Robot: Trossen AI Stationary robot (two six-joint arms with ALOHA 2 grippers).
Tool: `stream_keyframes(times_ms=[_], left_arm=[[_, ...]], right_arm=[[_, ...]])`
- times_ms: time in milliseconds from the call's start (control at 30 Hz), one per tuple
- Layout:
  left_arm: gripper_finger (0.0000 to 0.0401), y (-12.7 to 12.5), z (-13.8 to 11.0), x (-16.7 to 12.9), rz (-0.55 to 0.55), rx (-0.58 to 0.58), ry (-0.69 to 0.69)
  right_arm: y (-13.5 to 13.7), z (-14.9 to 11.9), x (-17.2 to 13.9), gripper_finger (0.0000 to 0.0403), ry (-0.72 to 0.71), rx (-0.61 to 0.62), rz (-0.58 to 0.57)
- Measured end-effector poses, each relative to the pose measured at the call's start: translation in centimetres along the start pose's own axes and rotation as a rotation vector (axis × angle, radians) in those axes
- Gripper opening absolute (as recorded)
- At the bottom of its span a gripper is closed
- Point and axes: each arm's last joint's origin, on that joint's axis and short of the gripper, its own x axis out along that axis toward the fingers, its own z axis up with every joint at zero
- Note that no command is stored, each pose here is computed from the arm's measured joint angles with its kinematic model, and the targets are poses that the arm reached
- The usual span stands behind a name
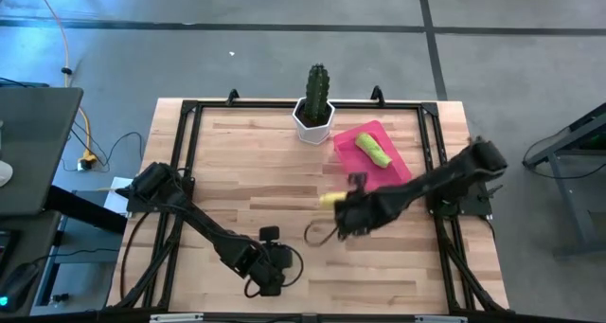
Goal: Roll microfiber towels into tight, uniform cylinder then place into a basket
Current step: Put the rolled yellow towel into the pink bin
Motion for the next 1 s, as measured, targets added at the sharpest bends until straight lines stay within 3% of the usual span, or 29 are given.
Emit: stream_keyframes(times_ms=[100,200,367,667,1000], left_arm=[[0.0131,0.2,0.0,-0.3,0.009,0.0,-0.003],[0.0131,0.4,-0.1,-0.3,0.032,0.012,0.004],[0.0131,0.5,-0.1,-0.4,0.05,0.025,-0.003],[0.0131,0.7,-0.3,-0.4,0.077,0.048,0.017],[0.0131,1.2,-0.8,-0.5,0.142,0.078,0.057]], right_arm=[[-3.5,-1.9,-1.3,0.0008,0.09,0.169,-0.106],[-6.7,-3.4,-2.3,0.0008,0.127,0.428,-0.219],[-10.1,-4.5,-1.7,0.0009,0.159,0.733,-0.339],[-12.8,-4.3,3.8,0.0009,0.349,0.816,-0.332],[-12.3,-3.3,8.4,0.0009,0.411,0.832,-0.328]])
